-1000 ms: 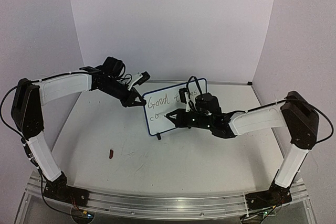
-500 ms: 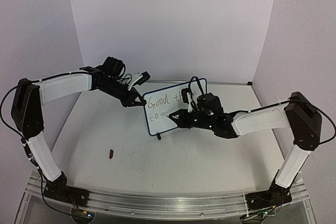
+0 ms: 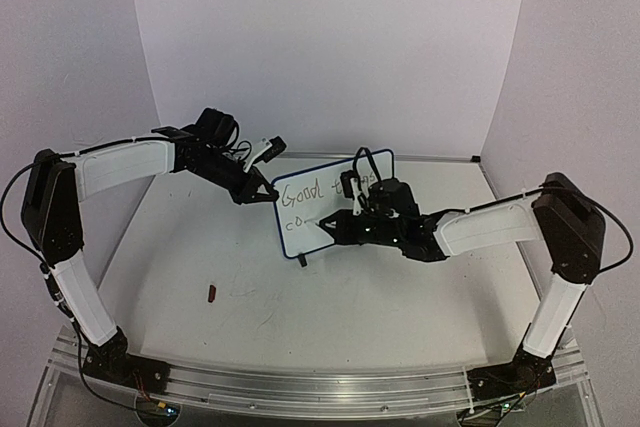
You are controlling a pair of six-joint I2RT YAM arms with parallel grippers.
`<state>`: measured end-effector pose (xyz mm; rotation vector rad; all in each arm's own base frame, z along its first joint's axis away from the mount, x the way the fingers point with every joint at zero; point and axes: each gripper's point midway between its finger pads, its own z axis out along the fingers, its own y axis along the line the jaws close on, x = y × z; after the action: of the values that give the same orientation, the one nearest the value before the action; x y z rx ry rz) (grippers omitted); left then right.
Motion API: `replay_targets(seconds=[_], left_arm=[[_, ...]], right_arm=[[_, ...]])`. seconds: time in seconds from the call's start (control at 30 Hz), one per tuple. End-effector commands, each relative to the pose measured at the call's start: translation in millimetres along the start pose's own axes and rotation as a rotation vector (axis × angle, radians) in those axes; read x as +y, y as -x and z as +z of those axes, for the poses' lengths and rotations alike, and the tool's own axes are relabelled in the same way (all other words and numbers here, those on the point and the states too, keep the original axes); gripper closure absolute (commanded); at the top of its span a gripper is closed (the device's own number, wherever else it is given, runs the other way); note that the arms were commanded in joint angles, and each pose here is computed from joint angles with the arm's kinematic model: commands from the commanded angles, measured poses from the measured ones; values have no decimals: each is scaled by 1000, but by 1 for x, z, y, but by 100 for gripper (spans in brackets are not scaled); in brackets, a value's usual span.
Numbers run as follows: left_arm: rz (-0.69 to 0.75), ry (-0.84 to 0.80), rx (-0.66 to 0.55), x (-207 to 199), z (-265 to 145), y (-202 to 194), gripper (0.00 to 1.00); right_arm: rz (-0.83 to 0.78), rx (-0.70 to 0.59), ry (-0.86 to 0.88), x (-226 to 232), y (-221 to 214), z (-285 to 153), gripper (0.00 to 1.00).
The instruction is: Write a sentence on the whiteboard
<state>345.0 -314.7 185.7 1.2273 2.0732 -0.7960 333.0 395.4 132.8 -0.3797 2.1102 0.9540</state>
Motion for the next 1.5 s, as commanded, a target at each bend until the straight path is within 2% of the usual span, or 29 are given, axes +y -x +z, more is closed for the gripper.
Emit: replay_targets(seconds=[0.0,0.87,1.47], left_arm=[[-18,55,167,11,15,-44,100],[-16,56,164,10,14,-43,100],[-16,55,166,10,15,-43,100]], right_arm=[[-9,-40,-8,1,15,7,100],[-9,-148,-16,10,46,-16,100],[29,-90,-76,-15,14,-8,100]])
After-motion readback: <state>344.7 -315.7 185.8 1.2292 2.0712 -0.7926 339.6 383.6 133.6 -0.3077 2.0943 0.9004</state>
